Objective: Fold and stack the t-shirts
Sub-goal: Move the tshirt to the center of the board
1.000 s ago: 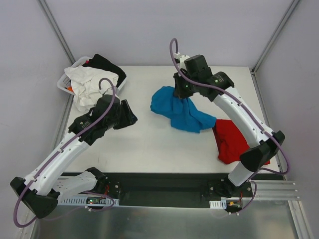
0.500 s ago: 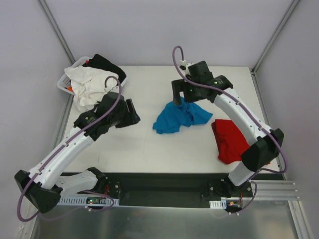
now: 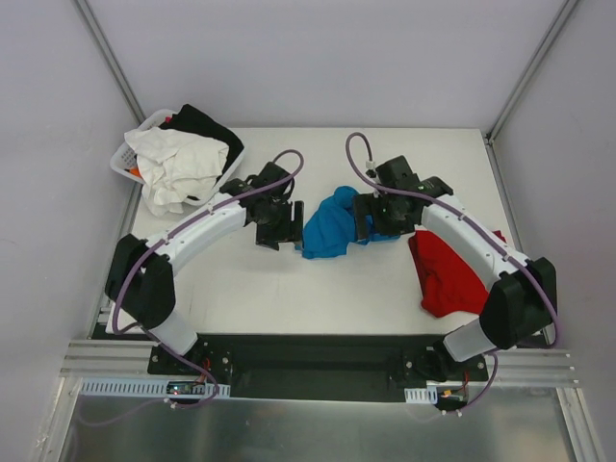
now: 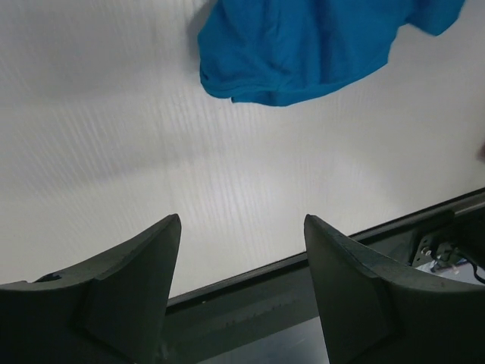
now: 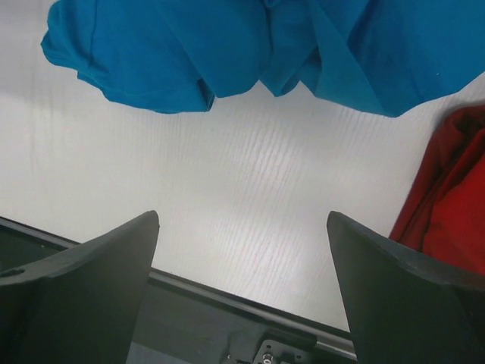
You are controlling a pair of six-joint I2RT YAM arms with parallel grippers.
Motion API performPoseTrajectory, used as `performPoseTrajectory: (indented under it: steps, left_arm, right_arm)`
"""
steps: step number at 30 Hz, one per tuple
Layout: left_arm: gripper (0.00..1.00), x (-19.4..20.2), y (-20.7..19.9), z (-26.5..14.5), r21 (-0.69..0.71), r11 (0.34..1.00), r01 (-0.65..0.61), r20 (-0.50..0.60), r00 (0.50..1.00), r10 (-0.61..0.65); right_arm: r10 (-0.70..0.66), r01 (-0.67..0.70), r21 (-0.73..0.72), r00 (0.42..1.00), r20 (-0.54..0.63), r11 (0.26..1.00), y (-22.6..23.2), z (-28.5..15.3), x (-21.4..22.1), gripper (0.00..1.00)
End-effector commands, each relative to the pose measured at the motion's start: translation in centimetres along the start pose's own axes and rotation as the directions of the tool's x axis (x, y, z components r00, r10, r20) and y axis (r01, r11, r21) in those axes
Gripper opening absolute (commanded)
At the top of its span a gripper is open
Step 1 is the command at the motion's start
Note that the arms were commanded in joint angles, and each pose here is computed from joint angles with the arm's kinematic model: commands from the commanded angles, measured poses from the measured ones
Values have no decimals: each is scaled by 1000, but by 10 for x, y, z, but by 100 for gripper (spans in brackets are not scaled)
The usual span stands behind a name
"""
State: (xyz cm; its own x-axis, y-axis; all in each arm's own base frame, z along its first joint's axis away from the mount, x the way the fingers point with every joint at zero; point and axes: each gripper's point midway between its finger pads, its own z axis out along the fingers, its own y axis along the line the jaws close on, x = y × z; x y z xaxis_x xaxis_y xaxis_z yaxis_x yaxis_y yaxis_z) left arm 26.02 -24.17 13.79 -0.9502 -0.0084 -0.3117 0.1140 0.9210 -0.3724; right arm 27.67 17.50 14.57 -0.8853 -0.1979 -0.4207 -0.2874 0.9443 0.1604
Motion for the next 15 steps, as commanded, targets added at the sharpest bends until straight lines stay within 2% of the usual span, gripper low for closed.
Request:
performPoseTrajectory:
  steps: [1,2,3,6,9,15]
  left_arm:
    - [68,17,-5,1,68,998,-2,-142,990,11]
    - [69,17,-1,6,63,997,37,-164,986,-26]
    - [80,18,-3,6,73,996,57,-179,983,-43]
    - [99,17,-3,5,72,994,77,-171,983,-64]
    - [99,14,-4,2,78,995,66,-154,987,-53]
    - [99,24,0,11,71,994,89,-188,979,-74]
  right_arm:
    - [63,-63,-54,998,-8,997,11,6,-6,96]
    - [67,-68,-65,998,-15,996,13,7,-6,96]
    - [67,-68,-69,998,-18,995,14,8,-7,96]
    - [72,-73,-71,997,-10,995,13,5,-10,97]
    - [79,-79,-57,997,-9,995,7,4,-9,99]
    - [93,-95,-24,993,-71,995,-3,19,7,79]
